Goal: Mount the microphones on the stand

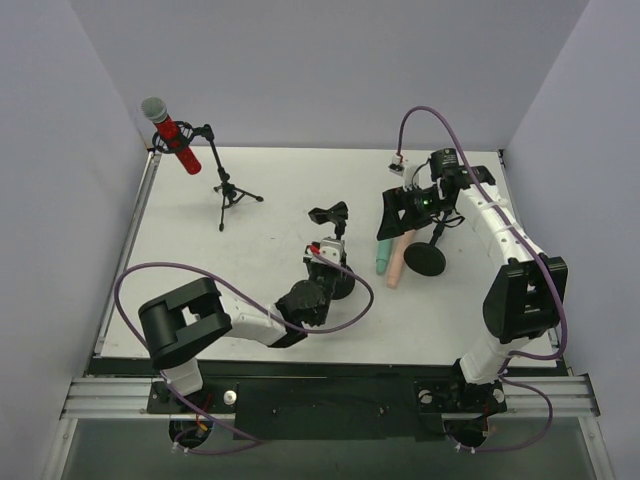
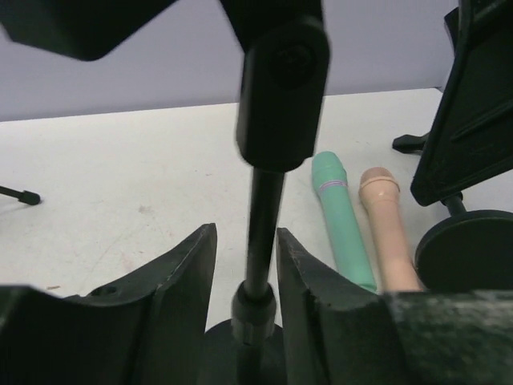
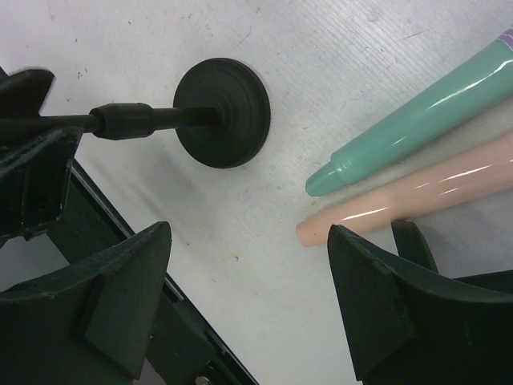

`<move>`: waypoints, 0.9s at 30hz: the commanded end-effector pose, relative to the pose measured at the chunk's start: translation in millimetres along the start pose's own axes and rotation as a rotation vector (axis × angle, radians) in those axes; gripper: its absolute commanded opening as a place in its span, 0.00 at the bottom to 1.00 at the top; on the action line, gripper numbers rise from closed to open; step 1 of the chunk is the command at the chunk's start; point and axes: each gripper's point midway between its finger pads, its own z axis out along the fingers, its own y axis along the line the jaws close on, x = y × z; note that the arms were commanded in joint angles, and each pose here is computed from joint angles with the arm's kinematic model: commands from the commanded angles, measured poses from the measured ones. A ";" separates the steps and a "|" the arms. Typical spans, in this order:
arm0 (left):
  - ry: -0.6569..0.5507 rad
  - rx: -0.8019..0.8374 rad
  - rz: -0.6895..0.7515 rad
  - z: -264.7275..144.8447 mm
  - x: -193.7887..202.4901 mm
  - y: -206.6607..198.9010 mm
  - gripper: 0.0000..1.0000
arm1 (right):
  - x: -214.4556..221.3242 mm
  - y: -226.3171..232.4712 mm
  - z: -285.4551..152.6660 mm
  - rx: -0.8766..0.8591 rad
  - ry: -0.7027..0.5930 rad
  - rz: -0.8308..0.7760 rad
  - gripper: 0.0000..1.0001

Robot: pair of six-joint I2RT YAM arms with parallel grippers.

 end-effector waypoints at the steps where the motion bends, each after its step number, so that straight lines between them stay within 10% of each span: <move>1: -0.062 -0.014 -0.121 1.3 -32.7 -0.2 0.60 | -0.2 7.6 -10.0 -0.016 -0.023 -0.004 0.74; 7: -0.032 0.063 -0.118 -10.3 -36.1 -1.6 0.81 | 1.3 4.6 -8.9 -0.007 -0.016 -0.002 0.74; 18: 0.286 0.414 -0.139 -90.0 -27.4 7.5 0.86 | -4.7 -35.0 4.9 0.273 -0.044 0.097 0.73; 22: 0.491 0.341 -0.167 -91.5 -35.7 67.5 0.87 | -11.3 -75.7 8.1 0.584 -0.084 0.258 0.73; 27: 0.467 0.274 -0.156 -81.8 -63.4 131.9 0.88 | -13.1 -84.6 27.9 0.682 -0.111 0.300 0.68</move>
